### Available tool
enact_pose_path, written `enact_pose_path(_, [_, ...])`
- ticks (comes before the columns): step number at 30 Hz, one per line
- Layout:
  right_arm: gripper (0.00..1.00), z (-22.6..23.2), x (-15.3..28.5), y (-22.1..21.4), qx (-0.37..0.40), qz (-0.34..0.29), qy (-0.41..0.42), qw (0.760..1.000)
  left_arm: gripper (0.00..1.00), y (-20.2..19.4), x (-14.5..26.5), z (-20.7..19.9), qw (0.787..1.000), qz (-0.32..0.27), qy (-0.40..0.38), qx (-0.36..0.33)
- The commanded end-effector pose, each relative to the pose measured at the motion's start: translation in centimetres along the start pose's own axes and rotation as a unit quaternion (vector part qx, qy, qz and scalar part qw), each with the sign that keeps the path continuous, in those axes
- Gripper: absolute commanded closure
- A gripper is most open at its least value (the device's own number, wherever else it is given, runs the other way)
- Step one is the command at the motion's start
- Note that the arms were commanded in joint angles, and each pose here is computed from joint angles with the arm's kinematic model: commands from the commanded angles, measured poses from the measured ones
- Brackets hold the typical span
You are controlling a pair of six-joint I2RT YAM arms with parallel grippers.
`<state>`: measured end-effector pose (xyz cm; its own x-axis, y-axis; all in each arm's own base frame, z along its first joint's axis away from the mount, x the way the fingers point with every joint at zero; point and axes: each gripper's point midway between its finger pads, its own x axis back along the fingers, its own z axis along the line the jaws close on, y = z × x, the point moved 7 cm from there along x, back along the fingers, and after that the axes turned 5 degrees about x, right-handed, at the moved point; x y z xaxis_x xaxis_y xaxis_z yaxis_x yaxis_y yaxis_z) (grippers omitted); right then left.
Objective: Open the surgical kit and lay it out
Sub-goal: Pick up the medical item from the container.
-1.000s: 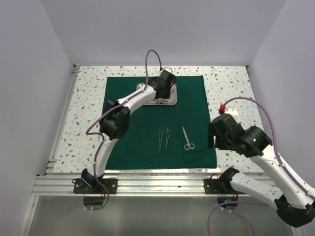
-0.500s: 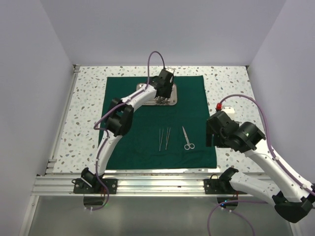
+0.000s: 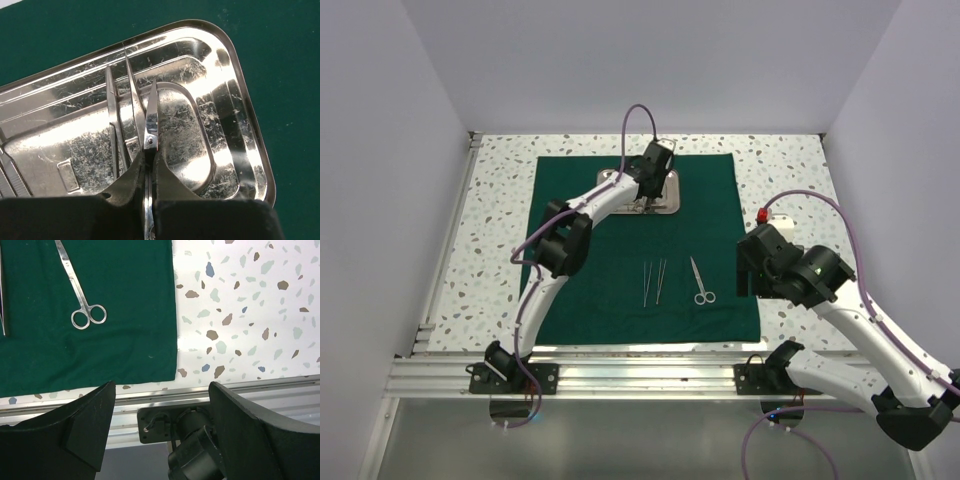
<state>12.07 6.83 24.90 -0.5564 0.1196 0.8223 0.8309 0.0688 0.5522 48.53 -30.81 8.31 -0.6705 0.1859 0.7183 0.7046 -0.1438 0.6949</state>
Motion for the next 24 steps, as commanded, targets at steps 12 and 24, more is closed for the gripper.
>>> enact_pose_path(12, [0.21, -0.3, 0.6, 0.9, -0.019, -0.033, 0.003, 0.999, 1.0, 2.4, 2.9, 1.4, 0.999, -0.005, 0.027, 0.016])
enact_pose_path(24, [0.21, -0.2, 0.9, 0.8, -0.023, -0.039, 0.019, 0.999, 1.0, 8.5, 9.5, 2.5, 0.994, -0.082, 0.008, 0.071])
